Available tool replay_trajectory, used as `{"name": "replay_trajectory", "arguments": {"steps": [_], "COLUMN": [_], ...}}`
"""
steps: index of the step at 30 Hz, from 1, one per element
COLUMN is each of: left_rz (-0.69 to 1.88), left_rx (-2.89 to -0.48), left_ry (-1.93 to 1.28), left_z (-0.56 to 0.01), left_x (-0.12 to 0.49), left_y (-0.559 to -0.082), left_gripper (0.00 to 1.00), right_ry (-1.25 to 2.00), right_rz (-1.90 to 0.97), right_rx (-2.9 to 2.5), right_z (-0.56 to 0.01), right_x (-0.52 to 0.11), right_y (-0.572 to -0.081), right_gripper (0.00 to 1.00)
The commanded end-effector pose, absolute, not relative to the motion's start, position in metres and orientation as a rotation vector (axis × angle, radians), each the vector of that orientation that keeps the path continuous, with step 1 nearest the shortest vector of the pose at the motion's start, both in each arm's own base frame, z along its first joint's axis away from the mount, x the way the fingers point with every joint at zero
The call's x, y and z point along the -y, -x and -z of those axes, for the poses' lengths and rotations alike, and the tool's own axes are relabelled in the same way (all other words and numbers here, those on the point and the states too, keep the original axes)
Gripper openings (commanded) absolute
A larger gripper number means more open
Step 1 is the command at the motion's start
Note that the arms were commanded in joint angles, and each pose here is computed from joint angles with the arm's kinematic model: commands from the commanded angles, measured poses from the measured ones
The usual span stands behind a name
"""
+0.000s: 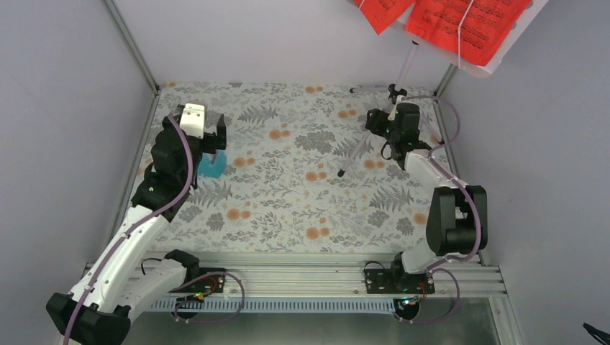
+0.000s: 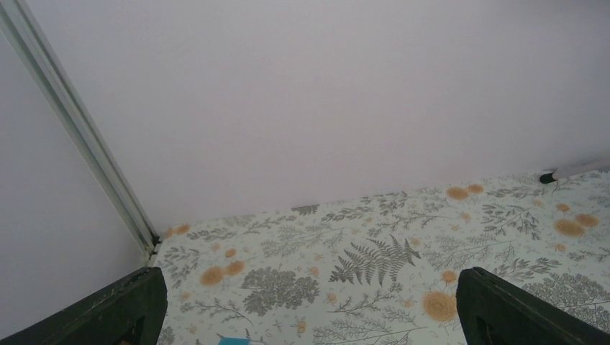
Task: Pack up the instrument practice props
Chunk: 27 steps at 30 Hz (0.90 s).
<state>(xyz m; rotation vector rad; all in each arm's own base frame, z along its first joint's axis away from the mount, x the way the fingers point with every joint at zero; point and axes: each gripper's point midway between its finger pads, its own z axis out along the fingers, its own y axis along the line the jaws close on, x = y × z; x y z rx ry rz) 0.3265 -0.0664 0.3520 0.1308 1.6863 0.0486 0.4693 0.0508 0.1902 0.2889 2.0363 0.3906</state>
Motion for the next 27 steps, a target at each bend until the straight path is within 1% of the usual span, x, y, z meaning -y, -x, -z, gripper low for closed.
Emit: {"name": "replay_trajectory", "arguments": {"steps": [1,4,6,7,9,13,16,17,19,27], "left_rz": [-0.061,-0.058,-0.054,-0.053,-0.052,-0.055,-0.050,-0.051,-0.049,-0.038], "left_rx": [-1.696,-1.701,-1.705,-1.706,-1.710,-1.716,-1.719,-1.720,-1.721,-1.724], "left_ry": [-0.134,-0.139,-0.142,-0.143,-0.145,-0.147,-0.149,-0.150,-0.150,-0.155], "left_z": [-0.348,-0.346,-0.345,-0.344,-0.343,-0.341,-0.340,-0.340,-0.339,-0.339], "left_x": [0.065,0.066,0.067,0.067,0.068,0.068,0.069,0.069,0.069,0.071], "left_y": [-0.328,-0.329,-0.329,-0.329,-0.330,-0.331,-0.332,-0.332,-0.332,-0.333], "left_gripper": [1.00,1.00,1.00,1.00,1.00,1.00,1.00,1.00,1.00,1.00], "right_ry": [-0.361,-0.357,-0.326,-0.316,-0.300,-0.254,-0.233,-0.231,-0.211,-0.146], "right_rz": [-0.291,-0.292,-0.328,-0.336,-0.330,-0.347,-0.424,-0.452,-0.498,-0.596], "right_rx": [-2.071,-2.088,-2.068,-2.092,-2.099,-2.094,-2.110,-2.116,-2.088,-2.118], "right_z": [-0.175,-0.170,-0.176,-0.165,-0.165,-0.170,-0.172,-0.171,-0.188,-0.187], "right_x": [-0.035,-0.037,-0.044,-0.047,-0.051,-0.060,-0.072,-0.076,-0.084,-0.110], "right_y": [-0.481,-0.491,-0.494,-0.497,-0.499,-0.498,-0.492,-0.490,-0.483,-0.462], "right_gripper": [0.77,0.72,0.60,0.54,0.47,0.20,0.07,0.04,0.04,0.04]}}
